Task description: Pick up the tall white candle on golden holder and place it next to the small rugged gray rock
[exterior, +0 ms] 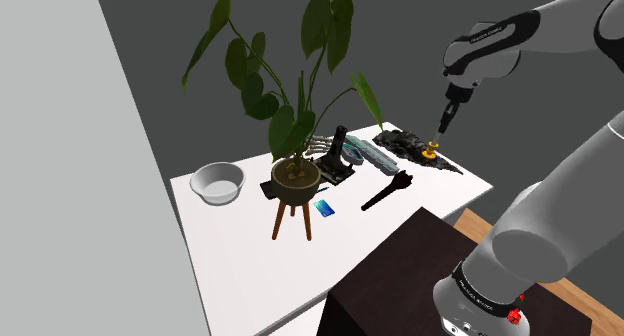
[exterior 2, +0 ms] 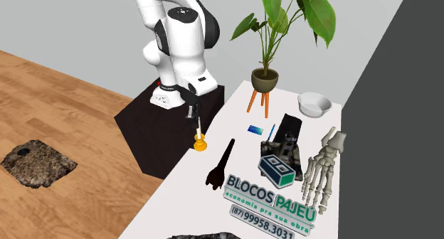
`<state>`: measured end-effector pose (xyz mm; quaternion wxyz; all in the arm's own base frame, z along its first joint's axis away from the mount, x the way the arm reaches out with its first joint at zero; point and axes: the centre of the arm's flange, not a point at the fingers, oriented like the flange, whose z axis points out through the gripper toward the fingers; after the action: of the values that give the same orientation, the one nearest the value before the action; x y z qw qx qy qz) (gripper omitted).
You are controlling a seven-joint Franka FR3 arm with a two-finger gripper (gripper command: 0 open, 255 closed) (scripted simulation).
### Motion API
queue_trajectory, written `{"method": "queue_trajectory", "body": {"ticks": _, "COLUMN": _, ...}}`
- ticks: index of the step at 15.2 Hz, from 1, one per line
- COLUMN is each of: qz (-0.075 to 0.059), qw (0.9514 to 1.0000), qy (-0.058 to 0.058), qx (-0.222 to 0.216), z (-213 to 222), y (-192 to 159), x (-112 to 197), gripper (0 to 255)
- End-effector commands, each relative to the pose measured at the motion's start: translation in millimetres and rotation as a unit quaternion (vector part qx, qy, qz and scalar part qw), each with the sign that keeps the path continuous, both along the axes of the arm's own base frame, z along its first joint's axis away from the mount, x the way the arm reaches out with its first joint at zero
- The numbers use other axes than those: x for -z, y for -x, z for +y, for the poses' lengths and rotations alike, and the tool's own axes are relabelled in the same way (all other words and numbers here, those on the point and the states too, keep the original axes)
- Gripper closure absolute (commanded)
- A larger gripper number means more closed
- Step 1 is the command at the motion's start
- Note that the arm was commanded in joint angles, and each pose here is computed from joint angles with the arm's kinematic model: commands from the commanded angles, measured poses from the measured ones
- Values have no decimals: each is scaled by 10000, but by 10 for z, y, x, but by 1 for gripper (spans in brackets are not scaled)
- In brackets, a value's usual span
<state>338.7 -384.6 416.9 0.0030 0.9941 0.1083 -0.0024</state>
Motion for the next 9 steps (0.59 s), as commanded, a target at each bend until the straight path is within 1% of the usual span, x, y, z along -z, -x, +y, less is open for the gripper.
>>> {"method": "queue_trajectory", "body": {"ticks": 1, "qz": -7, "qw": 10000, "qy": 5, "qx": -12, "z": -264, "y": -30, "x": -7, "gripper": 255}}
{"method": "queue_trajectory", "body": {"ticks": 9, "qz": -7, "qw": 10000, "qy": 5, "qx": -12, "z": -1313, "y": -150, "x": -15, "gripper": 255}}
